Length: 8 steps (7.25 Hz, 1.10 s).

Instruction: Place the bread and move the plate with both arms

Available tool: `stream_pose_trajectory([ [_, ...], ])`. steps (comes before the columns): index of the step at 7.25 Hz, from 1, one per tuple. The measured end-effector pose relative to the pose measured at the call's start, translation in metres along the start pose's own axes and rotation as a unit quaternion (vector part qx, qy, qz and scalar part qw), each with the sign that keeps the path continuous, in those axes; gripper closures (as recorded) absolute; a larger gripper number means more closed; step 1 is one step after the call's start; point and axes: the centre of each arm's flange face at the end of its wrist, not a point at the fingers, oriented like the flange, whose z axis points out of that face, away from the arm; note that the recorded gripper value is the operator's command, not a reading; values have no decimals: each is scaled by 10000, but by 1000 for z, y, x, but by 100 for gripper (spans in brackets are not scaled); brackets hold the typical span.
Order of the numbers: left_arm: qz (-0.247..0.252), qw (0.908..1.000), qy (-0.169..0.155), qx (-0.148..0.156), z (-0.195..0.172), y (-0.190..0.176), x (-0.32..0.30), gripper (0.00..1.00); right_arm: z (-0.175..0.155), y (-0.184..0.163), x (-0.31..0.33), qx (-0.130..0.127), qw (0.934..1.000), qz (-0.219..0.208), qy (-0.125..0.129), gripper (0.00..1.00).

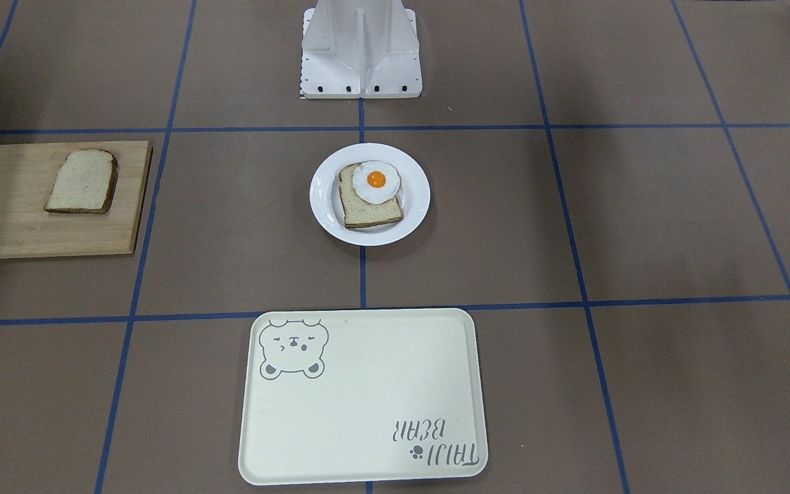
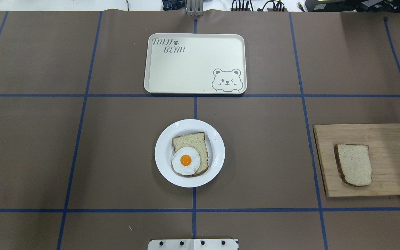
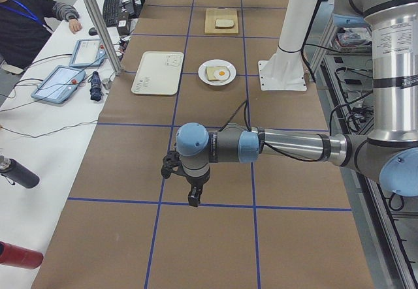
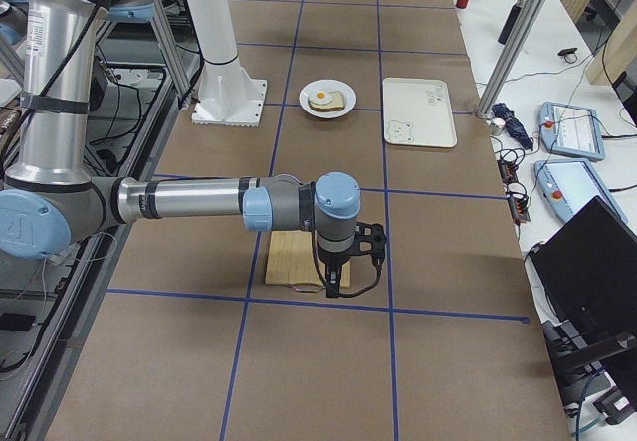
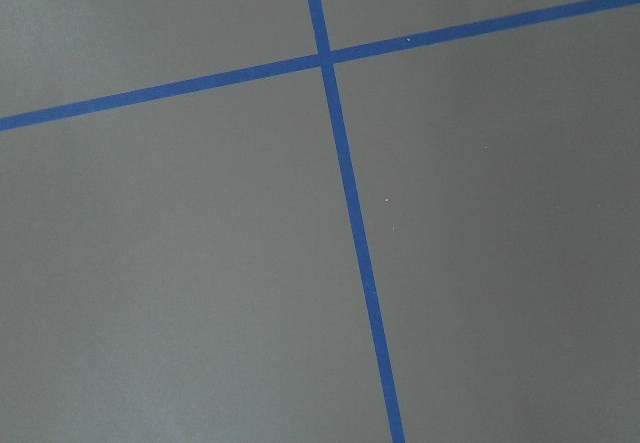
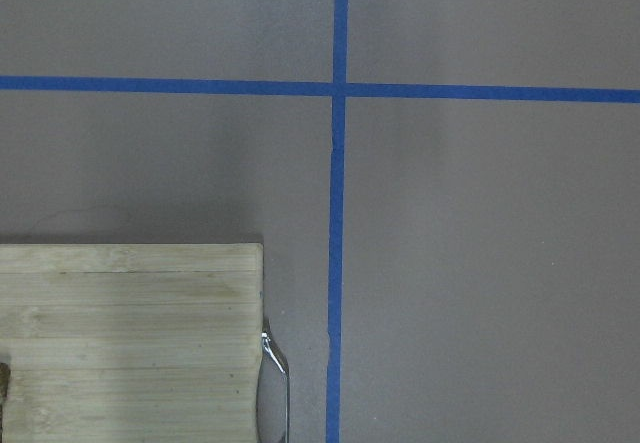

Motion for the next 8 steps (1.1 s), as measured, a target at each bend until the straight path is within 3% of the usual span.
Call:
stream_pose_trajectory([
  [2, 36, 10000, 5, 41, -4, -1, 4, 2, -1, -1, -1, 18, 10000, -22, -8, 0],
  [5, 193, 9996, -42, 195, -19, -10, 17, 2, -8, -9, -13, 493, 9976, -451, -201, 0],
  [7, 275, 9992, -60, 291, -28, -23, 24, 2, -12, -11, -28, 663, 9930, -708, -668, 0],
  [8, 278, 9991, -53, 300, -28, -24, 24, 2, -10, -11, -38, 630, 9912, -703, -933, 0],
])
